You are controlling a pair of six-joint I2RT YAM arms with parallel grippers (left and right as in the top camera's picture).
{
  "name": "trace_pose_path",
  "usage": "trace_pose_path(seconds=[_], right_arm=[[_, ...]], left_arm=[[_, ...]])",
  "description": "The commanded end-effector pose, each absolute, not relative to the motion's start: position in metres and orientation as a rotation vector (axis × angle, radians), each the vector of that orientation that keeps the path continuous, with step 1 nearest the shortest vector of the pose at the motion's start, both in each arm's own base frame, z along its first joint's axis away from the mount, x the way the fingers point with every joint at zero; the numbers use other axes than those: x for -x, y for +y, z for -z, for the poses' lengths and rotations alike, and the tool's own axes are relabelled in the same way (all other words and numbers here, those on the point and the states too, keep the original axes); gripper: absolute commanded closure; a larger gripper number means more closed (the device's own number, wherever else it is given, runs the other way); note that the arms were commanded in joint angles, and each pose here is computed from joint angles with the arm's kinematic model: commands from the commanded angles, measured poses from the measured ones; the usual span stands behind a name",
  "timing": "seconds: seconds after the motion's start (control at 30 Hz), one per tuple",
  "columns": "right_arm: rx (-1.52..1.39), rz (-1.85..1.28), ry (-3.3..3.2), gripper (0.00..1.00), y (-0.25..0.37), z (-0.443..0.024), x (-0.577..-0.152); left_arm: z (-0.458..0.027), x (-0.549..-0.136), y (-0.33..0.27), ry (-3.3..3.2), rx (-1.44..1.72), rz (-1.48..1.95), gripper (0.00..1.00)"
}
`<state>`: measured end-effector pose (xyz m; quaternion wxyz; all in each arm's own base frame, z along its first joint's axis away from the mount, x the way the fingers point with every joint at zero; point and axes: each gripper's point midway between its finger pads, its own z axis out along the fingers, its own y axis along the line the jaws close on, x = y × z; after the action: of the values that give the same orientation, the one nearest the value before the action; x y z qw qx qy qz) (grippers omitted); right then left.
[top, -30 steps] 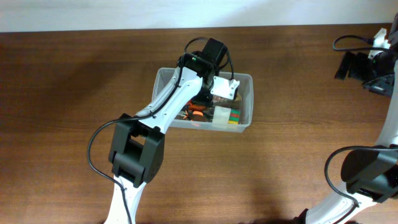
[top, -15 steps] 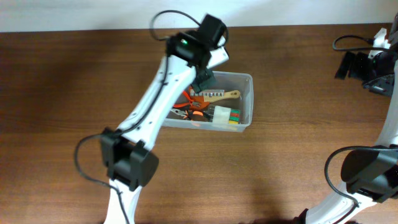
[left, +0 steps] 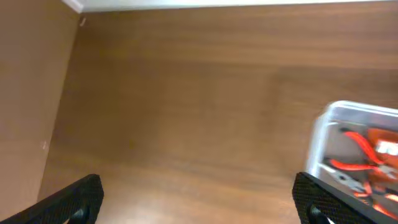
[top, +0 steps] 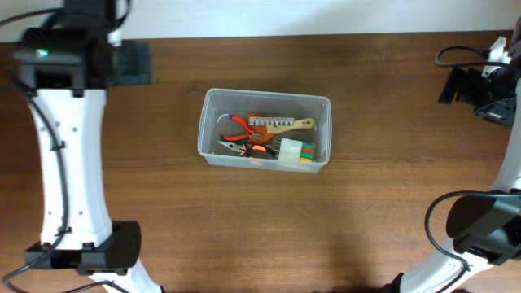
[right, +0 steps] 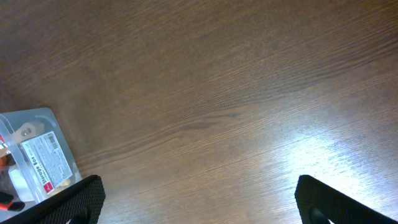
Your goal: Pack container
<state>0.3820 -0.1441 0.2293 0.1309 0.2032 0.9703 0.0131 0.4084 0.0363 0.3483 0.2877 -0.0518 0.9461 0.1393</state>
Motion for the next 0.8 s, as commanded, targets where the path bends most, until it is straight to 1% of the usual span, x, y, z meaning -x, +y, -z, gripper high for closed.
trace_pose_path(seconds=[0.0, 0.13, 0.23, 0.5, 0.77], right_arm=[[-0.584, -0.052, 2.806, 0.02, -0.137, -0.234, -0.383], [-0.529, -0.044, 2.758, 0.01, -0.124, -0.257, -0.379], [-0.47, -0.035, 2.692, 0.01, -0.108, -0.285, -0.371], [-0.277, -0.04, 2.514, 0.01, -0.055, -0.357, -0.339], [-0.078, -0.093, 2.394, 0.02, -0.003, -0.399, -0.307]], left_arm=[[-0.342, -0.399, 0.064, 2.557, 0.28, -0.384, 0.01], [-0.34, -0.389, 0.09, 2.575, 0.363, -0.412, 0.01], [-0.339, -0.385, 0.101, 2.576, 0.401, -0.423, 0.01], [-0.339, -0.385, 0.103, 2.573, 0.408, -0.425, 0.01], [-0.339, -0.385, 0.103, 2.573, 0.408, -0.425, 0.01]])
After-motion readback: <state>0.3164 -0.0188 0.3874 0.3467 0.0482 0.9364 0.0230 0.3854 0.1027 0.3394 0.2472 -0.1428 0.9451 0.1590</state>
